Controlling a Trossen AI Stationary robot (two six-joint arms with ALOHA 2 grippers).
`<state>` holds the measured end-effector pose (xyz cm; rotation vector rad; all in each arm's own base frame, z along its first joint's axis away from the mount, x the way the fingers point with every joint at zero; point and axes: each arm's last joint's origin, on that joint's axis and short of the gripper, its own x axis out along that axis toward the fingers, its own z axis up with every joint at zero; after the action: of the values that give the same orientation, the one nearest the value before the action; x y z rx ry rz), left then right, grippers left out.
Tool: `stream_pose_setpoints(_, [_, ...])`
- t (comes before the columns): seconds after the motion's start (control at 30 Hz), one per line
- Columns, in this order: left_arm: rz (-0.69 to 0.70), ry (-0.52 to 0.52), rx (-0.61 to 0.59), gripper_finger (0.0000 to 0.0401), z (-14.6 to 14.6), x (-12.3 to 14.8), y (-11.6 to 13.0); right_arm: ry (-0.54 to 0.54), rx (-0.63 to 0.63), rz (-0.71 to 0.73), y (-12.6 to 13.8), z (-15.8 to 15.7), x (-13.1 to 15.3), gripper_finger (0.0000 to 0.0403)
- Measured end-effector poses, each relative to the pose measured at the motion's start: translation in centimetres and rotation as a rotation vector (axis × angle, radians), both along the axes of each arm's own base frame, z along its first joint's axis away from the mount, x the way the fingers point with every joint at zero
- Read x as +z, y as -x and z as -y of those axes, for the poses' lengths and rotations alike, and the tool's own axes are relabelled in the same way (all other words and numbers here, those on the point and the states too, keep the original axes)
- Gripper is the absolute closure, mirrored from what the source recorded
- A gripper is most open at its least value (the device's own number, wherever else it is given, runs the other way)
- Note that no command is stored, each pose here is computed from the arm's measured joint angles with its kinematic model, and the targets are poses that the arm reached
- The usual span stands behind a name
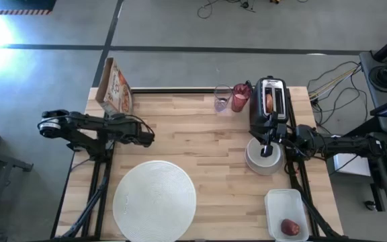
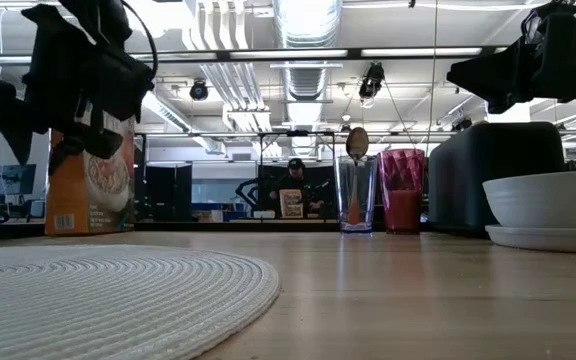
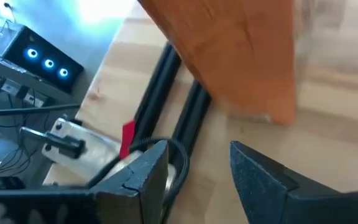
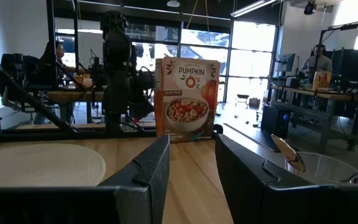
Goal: Arrange a breakfast setting
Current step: Move the white table mat to the center of the table
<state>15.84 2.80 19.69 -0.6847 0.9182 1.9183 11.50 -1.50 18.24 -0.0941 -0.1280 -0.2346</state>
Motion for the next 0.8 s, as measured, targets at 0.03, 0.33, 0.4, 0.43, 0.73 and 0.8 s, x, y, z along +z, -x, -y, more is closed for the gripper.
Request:
stream_pose_setpoints(0.03, [0.001,0.027,-0.012,0.0244,0.1,0.2,-0.2,0.0,0.0,0.0,0.0,0.0,0.0,0.0284])
stream_pose_setpoints(0.33, [0.042,0.21,-0.325,0.0243,2.7,2.4,-2.5,0.0,0.0,0.0,0.0,0.0,0.0,0.0284])
stream_pose_setpoints(0.4, [0.08,0.223,-0.44,0.0243,4.1,2.7,-3.2,0.0,0.0,0.0,0.0,0.0,0.0,0.0284])
stream_pose_setpoints(0.43, [0.111,0.229,-0.501,0.0243,4.9,2.8,-3.6,0.0,0.0,0.0,0.0,0.0,0.0,0.0284])
stream_pose_setpoints(0.73, [0.445,0.361,-0.98,0.0243,12.8,3.1,-5.7,0.0,0.0,0.0,0.0,0.0,0.0,0.0284])
stream_pose_setpoints(0.8, [0.481,0.397,-1.014,0.0243,14.0,3.2,-5.4,0.0,0.0,0.0,0.0,0.0,0.0,0.0284])
